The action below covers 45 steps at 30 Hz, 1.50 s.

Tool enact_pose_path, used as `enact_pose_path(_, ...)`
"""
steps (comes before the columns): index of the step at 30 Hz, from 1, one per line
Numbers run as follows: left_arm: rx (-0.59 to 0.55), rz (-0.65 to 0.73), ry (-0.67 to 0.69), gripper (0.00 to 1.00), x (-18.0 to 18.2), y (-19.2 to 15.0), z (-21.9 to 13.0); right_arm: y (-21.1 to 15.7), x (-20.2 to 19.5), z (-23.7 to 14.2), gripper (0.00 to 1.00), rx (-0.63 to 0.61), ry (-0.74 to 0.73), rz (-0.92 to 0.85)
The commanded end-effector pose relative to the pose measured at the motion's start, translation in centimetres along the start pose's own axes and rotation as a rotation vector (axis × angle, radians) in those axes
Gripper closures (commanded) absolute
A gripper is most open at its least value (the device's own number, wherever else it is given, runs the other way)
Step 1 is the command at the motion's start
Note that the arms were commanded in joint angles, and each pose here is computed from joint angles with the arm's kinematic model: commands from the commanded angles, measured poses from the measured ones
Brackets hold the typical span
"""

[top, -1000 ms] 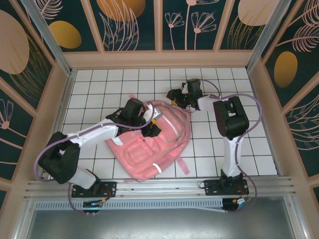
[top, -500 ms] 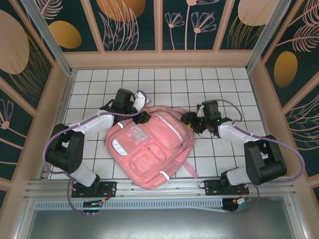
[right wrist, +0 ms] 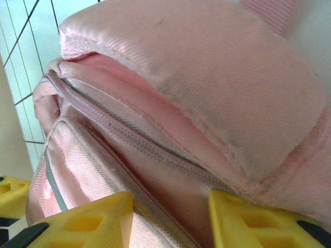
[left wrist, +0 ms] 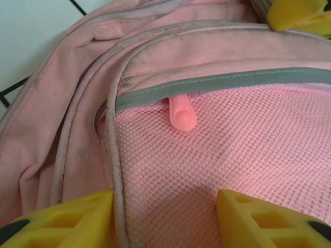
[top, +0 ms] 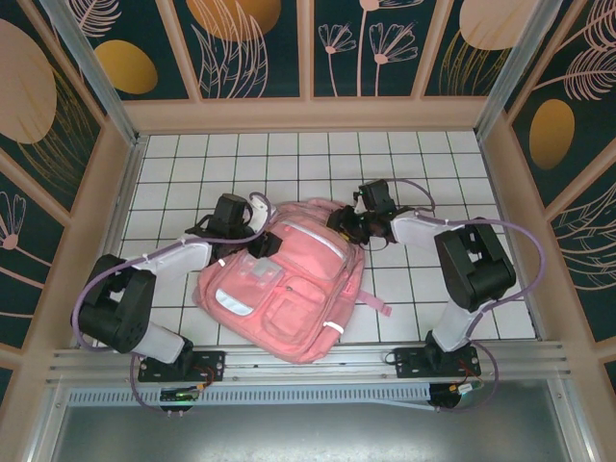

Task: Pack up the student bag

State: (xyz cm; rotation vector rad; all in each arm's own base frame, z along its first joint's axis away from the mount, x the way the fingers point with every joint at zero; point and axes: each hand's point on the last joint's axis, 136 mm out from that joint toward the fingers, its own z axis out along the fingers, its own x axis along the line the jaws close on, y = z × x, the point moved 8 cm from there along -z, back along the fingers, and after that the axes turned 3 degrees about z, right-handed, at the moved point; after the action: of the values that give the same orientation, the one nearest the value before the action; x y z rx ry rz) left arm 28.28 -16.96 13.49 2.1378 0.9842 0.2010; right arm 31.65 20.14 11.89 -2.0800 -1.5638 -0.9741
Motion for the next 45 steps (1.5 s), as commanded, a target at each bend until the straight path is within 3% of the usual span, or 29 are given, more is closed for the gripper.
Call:
enact_pose_path(1,0.012,0.048,0.045,0.50,0.0,0.4,1.0,-1.0,-0.2,0.1,0.57,0.013,-0.061,-0.036)
enact_pose_path(7,0.045,0.145,0.062,0.51,1.9,3.3,4.4,-3.0,-3.5,-2.4,0.57,-0.001,-0.155,-0.011)
enact_pose_path(13,-0.018,0.248,0.069,0.50,3.9,10.1,6.8,-5.7,-3.7,-4.8,0.52,-0.024,-0.158,0.003)
enact_pose_path(17,-0.113,0.309,-0.110,0.48,1.7,14.3,4.2,-5.5,-4.0,-8.0,0.45,-0.132,-0.272,-0.033)
enact_pose_path(21,-0.177,0.566,-0.375,0.46,-3.6,11.1,-0.8,-6.4,-4.0,-10.4,0.43,-0.137,-0.281,-0.056)
enact_pose_path(26,-0.108,0.830,-0.345,0.33,-9.3,4.4,-1.2,-8.6,-4.2,-11.2,0.44,-0.047,-0.213,-0.042)
enact_pose_path(32,-0.042,0.828,-0.265,0.28,-11.5,2.1,1.0,-8.9,-4.1,-12.2,0.44,-0.084,-0.198,-0.010)
enact_pose_path(36,0.050,0.841,-0.202,0.26,-11.7,0.6,2.9,-9.7,-3.7,-11.4,0.43,-0.029,-0.136,0.028)
enact_pose_path(37,0.058,0.845,-0.170,0.29,-11.6,0.6,3.3,-10.1,-3.4,-11.3,0.43,-0.018,-0.124,0.020)
enact_pose_path(38,0.064,0.857,-0.156,0.39,-11.6,0.4,3.5,-10.5,-3.2,-11.2,0.43,-0.006,-0.107,0.015)
enact_pose_path(41,0.068,0.874,-0.112,0.79,-11.1,0.1,4.0,-11.5,-3.4,-10.8,0.44,0.044,-0.038,0.028)
enact_pose_path(44,0.058,0.889,-0.135,0.99,-11.1,-0.5,4.0,-12.2,-4.0,-10.9,0.47,0.055,-0.043,0.006)
enact_pose_path(45,0.049,0.890,-0.151,1.00,-11.2,-0.6,4.0,-12.2,-4.1,-11.1,0.48,0.045,-0.043,-0.009)
